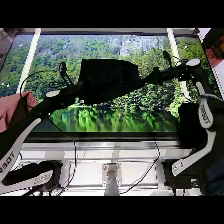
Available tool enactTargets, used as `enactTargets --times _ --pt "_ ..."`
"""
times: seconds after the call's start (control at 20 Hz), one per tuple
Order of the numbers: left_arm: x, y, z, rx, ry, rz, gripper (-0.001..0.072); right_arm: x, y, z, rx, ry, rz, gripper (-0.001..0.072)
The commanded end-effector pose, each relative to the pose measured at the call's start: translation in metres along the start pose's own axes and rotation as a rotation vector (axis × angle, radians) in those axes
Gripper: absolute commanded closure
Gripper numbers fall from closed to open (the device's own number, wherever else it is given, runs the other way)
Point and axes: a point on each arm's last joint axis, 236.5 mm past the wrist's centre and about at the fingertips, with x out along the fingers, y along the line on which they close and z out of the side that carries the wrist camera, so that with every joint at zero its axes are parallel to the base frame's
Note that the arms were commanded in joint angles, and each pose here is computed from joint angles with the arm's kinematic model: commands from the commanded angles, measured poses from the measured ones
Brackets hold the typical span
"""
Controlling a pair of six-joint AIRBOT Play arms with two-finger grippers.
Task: Fold the clothes and pants, and hang the long-sleeved shirts on hangers.
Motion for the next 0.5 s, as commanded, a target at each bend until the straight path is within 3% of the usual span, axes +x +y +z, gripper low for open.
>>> enactTargets --times 0.0,0.15,0.45 --pt "-0.001 -0.007 0.002 0.078 0.097 0.003 0.0701 -0.005 0.006 -0.025 -0.012 -0.111 -0.034 0.0695" --pt "-0.007 -0.041 0.023 0.148 0.118 -0.067 0.0701 -0.019 0.032 -0.025 -0.047 -0.200 -0.021 0.0694" --pt "-0.026 -0.110 0.109 0.254 -0.077 -0.155 0.0701 -0.087 0.078 0.072 -0.137 -0.624 -0.073 0.0693"
